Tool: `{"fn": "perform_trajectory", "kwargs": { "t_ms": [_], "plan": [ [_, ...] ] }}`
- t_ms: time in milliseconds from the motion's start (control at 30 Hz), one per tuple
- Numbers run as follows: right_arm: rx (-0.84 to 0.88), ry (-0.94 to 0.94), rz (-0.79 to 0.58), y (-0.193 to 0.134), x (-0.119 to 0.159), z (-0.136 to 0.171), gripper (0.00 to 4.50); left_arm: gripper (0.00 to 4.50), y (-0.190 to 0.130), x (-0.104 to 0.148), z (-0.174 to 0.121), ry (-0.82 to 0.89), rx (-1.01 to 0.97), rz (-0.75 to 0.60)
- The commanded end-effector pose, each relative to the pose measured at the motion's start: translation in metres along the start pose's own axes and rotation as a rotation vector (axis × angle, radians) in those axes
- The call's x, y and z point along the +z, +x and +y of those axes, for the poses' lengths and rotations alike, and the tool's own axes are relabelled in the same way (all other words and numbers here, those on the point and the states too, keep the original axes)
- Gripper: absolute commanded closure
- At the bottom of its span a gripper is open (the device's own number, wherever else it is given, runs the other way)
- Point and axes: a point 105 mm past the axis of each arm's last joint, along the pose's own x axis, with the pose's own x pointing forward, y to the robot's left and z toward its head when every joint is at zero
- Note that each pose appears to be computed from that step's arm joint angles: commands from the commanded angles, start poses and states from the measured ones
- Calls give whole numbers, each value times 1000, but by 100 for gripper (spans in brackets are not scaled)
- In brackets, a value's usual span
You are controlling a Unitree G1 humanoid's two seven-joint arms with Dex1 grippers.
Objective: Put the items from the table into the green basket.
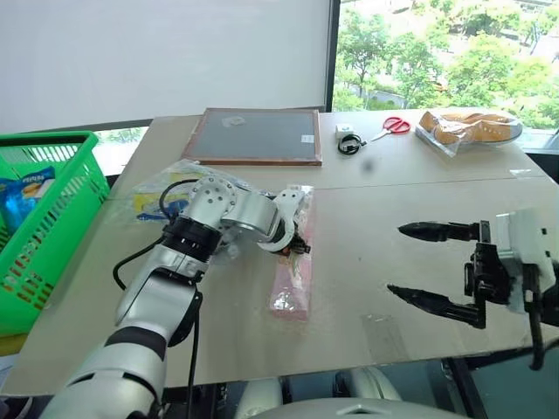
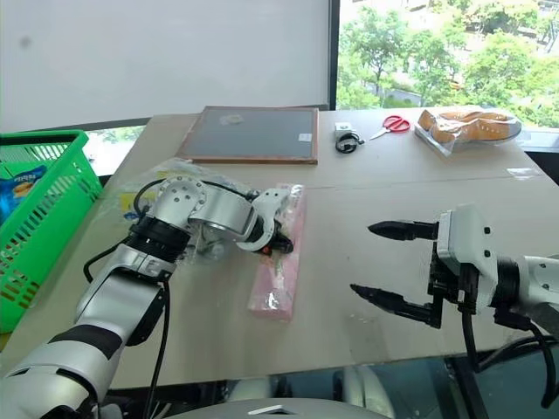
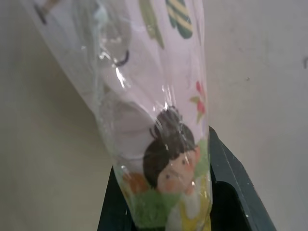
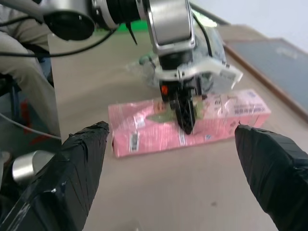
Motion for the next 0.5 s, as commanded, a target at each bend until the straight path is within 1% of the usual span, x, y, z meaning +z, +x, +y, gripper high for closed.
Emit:
{"fn": "perform_trajectory", "kwargs": {
  "t_ms": [33,133,167,233,267,367,400,433,500],
  "plan": [
    [-21,-35,6,-7,6,-8,0,382,-17,5,-20,98,-116,-50],
    [-19,-44,-15,-4,9,-11,0,382,-40,8,-32,171,-225,-116],
    [-12,-53,-38,-1,12,-12,0,382,-57,16,-29,186,-237,-198],
    [-3,-65,-70,3,17,-14,0,382,-78,23,-23,198,-240,-298],
    [-13,-81,-110,6,23,-17,0,382,-90,29,-11,206,-190,-390],
    [-22,-87,-185,17,35,-24,0,382,-117,38,14,243,-80,-563],
    [-18,-98,-204,23,38,-25,0,382,-127,42,21,226,-70,-620],
    [-13,-114,-231,30,42,-27,0,382,-147,57,31,193,-69,-770],
    [0,-133,-293,48,53,-31,0,382,-190,77,74,140,142,-1015]
  ]
}}
